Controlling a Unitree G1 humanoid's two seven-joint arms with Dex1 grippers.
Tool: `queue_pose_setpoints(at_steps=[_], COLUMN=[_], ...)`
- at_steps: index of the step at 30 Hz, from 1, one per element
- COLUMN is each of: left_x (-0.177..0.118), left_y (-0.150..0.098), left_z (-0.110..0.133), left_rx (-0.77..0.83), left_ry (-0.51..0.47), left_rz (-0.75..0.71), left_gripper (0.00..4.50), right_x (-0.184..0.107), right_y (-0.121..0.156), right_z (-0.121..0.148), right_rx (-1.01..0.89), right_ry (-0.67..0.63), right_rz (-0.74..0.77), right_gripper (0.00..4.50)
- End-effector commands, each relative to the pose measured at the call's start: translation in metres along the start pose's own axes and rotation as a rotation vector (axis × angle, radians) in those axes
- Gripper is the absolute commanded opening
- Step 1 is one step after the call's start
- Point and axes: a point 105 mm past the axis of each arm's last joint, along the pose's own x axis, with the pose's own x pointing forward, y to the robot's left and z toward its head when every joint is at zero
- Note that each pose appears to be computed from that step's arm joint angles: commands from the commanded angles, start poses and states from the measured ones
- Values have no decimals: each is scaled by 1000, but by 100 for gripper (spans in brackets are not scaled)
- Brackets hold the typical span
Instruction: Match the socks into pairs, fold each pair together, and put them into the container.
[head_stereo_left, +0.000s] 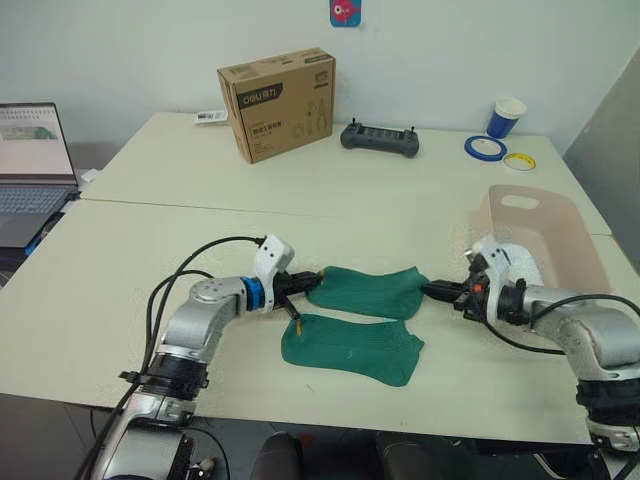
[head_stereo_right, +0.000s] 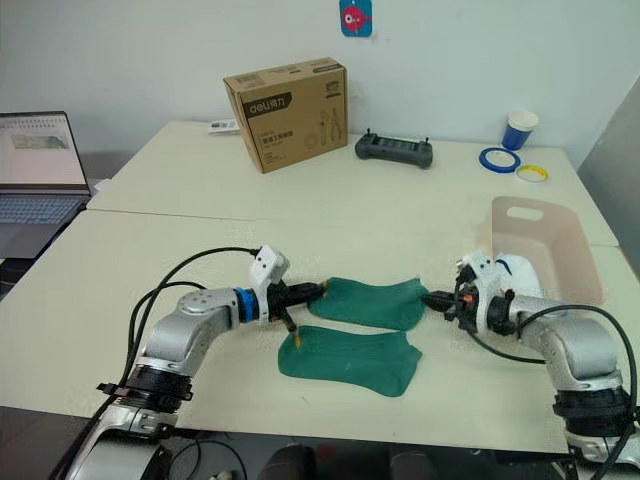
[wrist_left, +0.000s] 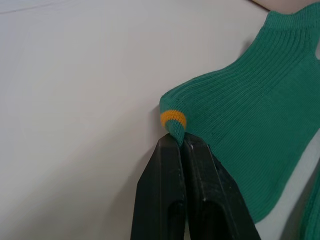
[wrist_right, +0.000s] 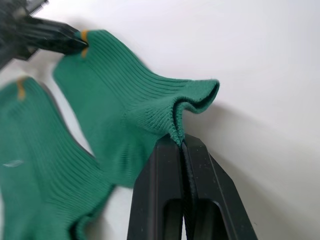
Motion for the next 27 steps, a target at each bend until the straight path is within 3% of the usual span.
queue_pose_setpoints(at_steps=[1,6,9,14,22,27], left_x=[-20,-45,-64,-74,-66,-66], left_y=[-13,-30,-44,-57,-60,-61], left_z=[27,35,26,5,-23,-31], left_rx=[-9,-72,-111,-156,-143,-145], left_ry=[-60,-53,-4,43,33,46], left_rz=[-42,-70,-83,-58,11,14], left_gripper=[0,0,0,0,0,0], right_x=[-16,-28,-38,-36,-24,-19], right_y=[17,41,62,75,66,57], right_z=[27,34,24,-1,-39,-44], right_rx=[32,120,160,204,248,243], right_ry=[-63,-65,-13,48,147,145], right_rz=[94,211,307,322,231,202], right_gripper=[4,4,4,4,4,4])
